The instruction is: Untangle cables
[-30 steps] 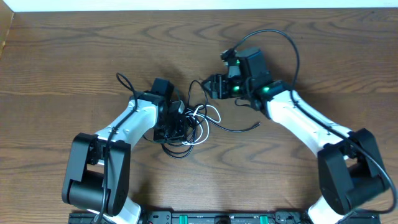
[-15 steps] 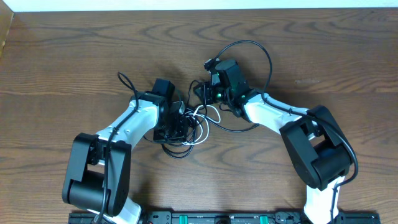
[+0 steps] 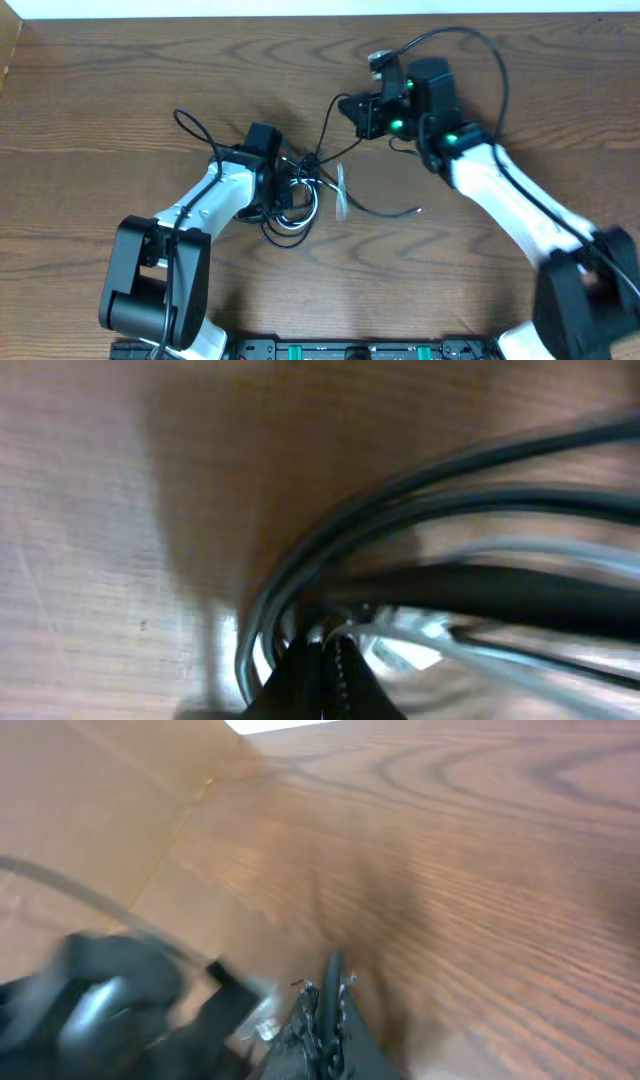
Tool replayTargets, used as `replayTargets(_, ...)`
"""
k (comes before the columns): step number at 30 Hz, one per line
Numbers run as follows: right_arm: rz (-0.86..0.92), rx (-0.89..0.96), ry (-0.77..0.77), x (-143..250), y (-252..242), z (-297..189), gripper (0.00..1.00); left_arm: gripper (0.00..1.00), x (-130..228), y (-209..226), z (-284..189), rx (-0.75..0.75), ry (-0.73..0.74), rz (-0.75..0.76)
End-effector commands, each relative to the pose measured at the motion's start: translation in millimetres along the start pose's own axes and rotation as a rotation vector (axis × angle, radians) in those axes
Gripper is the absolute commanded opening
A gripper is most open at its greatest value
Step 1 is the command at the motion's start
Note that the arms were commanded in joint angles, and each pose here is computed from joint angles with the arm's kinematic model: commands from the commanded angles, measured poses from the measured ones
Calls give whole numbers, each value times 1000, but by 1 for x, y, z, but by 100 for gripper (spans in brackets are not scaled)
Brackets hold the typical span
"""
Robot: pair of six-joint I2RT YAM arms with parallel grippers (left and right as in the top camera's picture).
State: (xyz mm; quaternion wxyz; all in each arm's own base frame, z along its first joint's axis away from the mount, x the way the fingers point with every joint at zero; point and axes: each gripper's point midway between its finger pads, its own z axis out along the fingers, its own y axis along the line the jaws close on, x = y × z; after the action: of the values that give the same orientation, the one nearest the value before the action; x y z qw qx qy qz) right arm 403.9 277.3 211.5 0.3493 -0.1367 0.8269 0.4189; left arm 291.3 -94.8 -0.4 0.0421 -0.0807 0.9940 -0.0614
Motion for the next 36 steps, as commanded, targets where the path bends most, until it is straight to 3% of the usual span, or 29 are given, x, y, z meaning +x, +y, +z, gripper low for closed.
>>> replayTargets(1,-109,-48,-43,-17,33,-29,1,8,17,22,17,-78,12,-54)
replayTargets(11,-212,-4,-168,-45,70,-91,1,10,25,27,28,-76,7,-54)
replayTargets(19,-132,-332,-50,-23,133,-110,1,13,21,25,28,-68,-8,-53)
replayTargets(25,-231,-553,-22,-23,160,-136,1,13,19,27,28,-81,-21,-53)
replayTargets(29,-166,-583,-25,-36,149,-155,1,13,17,31,27,-106,-33,-53)
replayTargets(36,31,-419,-69,-54,84,-174,1,12,17,31,27,-105,-33,-53)
